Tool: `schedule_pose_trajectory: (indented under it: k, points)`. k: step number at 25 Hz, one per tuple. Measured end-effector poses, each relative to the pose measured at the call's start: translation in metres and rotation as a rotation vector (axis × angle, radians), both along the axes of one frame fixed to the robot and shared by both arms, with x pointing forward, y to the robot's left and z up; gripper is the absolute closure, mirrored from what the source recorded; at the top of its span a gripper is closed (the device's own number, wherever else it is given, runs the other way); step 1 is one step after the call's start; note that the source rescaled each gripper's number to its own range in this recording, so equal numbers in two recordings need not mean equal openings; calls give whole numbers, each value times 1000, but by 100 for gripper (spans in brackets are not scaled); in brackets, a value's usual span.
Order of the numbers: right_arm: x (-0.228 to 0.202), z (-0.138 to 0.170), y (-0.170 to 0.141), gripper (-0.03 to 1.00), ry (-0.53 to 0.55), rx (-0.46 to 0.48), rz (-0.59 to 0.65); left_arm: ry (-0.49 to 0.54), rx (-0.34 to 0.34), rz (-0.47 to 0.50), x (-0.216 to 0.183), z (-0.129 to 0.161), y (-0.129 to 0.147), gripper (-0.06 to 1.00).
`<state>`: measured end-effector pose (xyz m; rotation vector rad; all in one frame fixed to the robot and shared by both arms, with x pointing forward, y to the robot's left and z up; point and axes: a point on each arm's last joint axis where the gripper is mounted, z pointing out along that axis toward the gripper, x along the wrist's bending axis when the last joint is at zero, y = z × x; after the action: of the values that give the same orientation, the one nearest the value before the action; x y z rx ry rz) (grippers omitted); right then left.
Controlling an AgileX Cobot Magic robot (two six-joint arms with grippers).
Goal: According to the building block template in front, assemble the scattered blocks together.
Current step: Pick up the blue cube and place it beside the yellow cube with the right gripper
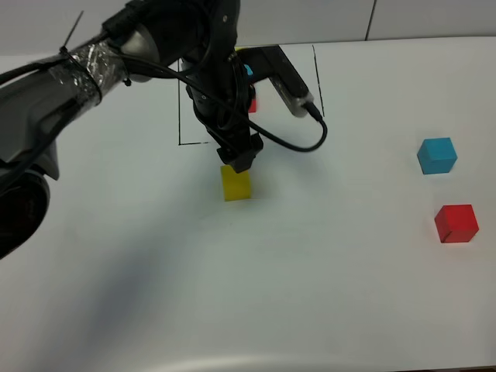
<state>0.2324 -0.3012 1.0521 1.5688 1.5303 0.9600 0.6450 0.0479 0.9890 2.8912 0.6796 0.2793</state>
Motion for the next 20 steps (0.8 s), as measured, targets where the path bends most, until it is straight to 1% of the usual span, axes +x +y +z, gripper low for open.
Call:
schedule_pose_trajectory:
  k: [3, 5, 8, 12, 14, 16, 20]
  points:
    - [0, 0, 0, 22, 0, 0, 0, 0, -30, 162, 9, 16, 26, -4]
    - [0, 0, 0, 22, 0, 0, 0, -10, -47, 241, 16, 25, 46, -2]
    - [0, 0, 0, 22, 0, 0, 0, -5, -63, 380, 23, 33, 82, 4]
    - [0, 0, 0, 22, 0, 0, 0, -7, -74, 532, 18, 47, 125, 11]
    - [0, 0, 0, 22, 0, 1, 0, -40, -80, 614, 12, 57, 146, 13]
    - [0, 0, 0, 22, 0, 1, 0, -86, -95, 671, 4, 67, 164, 14]
    - [0, 0, 0, 22, 0, 1, 0, -174, -158, 765, -21, 88, 193, 14]
